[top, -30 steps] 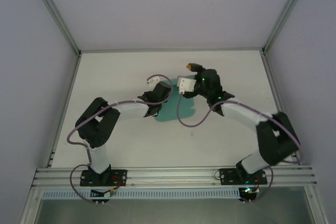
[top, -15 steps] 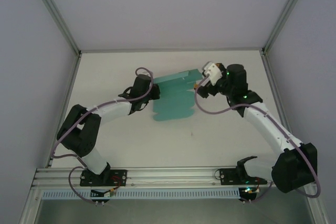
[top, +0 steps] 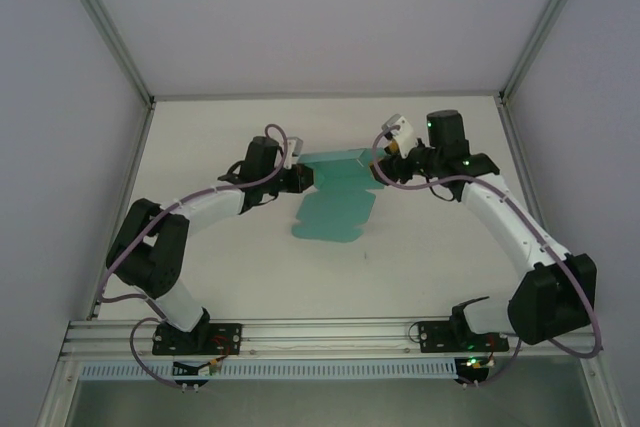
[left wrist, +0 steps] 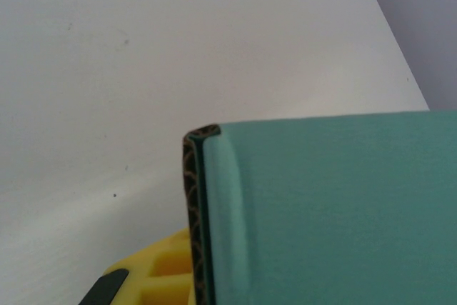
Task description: Assemble paper box
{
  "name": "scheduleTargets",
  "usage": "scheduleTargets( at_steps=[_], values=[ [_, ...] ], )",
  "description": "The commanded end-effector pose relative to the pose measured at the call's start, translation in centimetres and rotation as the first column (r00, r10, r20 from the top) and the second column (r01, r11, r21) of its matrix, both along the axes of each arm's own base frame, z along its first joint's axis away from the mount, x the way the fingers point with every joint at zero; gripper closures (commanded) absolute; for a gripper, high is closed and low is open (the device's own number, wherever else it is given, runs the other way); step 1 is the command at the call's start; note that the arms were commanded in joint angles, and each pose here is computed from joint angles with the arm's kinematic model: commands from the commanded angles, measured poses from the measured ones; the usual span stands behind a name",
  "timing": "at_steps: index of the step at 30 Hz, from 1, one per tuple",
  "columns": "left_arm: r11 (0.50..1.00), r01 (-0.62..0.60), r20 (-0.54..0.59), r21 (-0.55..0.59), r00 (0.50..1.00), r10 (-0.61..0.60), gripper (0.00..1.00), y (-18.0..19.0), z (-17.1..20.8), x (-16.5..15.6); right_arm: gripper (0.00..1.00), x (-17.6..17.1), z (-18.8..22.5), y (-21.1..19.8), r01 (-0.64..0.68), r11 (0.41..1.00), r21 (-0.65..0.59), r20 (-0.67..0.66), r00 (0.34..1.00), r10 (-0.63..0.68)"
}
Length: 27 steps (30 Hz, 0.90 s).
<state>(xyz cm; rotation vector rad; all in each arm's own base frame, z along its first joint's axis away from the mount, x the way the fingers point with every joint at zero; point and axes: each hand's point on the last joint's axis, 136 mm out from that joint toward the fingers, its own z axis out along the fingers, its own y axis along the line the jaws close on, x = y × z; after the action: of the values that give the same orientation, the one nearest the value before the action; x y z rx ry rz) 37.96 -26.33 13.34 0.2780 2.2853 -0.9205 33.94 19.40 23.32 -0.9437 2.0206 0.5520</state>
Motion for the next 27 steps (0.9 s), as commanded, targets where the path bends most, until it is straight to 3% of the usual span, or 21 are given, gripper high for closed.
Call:
scheduleTargets(
  at_steps=[1, 4, 7, 8, 13, 17, 20, 24, 27],
  values=[
    [0.999, 0.038, 0.028, -0.029, 0.999, -0.037, 1.0, -0.9, 1.9, 0.3, 0.51, -1.1, 0.0, 0.7, -0.047, 0.998, 0.04, -0.055, 0.997, 0.049],
    [0.999, 0.026, 0.015, -0.038, 1.0, -0.025, 1.0, -1.2, 1.6, 0.7, 0.74, -1.4, 0.0, 0.9, -0.058, 0.997, 0.053, -0.072, 0.995, 0.062],
    [0.997, -0.083, -0.032, 0.012, 0.996, 0.083, 1.0, 0.0, 0.7, 2.1, 0.97, -1.7, 0.1, 1.1, -0.064, 0.996, 0.067, -0.089, 0.994, 0.07],
    [0.992, -0.122, -0.053, 0.042, 0.991, 0.124, 1.0, 0.4, 0.3, 2.6, 1.0, -1.7, 0.2, 1.1, -0.06, 0.995, 0.076, -0.092, 0.994, 0.067],
    [0.921, -0.313, -0.136, 0.232, 0.927, 0.35, 1.0, 3.5, -2.8, 4.0, 1.0, -1.3, 0.7, 1.8, -0.02, 0.992, 0.127, -0.109, 0.993, 0.034],
    [0.787, -0.431, -0.135, 0.441, 0.835, 0.533, 1.0, 6.8, -4.4, 3.7, 1.0, -1.3, 0.1, 2.3, -0.013, 0.994, 0.108, -0.108, 0.994, 0.025],
    [0.719, -0.46, -0.129, 0.521, 0.79, 0.599, 1.0, 8.2, -4.8, 3.2, 1.0, -1.3, -0.1, 2.5, -0.015, 0.994, 0.106, -0.113, 0.993, 0.027],
    [0.689, -0.47, -0.128, 0.551, 0.769, 0.626, 1.0, 8.8, -4.8, 3.1, 1.0, -1.4, -0.3, 2.8, -0.029, 0.993, 0.115, -0.119, 0.992, 0.042],
    [0.73, -0.456, -0.139, 0.509, 0.793, 0.593, 1.0, 8.0, -4.5, 3.3, 1.0, -1.5, -0.4, 3.0, -0.039, 0.991, 0.128, -0.125, 0.991, 0.055]
  ],
)
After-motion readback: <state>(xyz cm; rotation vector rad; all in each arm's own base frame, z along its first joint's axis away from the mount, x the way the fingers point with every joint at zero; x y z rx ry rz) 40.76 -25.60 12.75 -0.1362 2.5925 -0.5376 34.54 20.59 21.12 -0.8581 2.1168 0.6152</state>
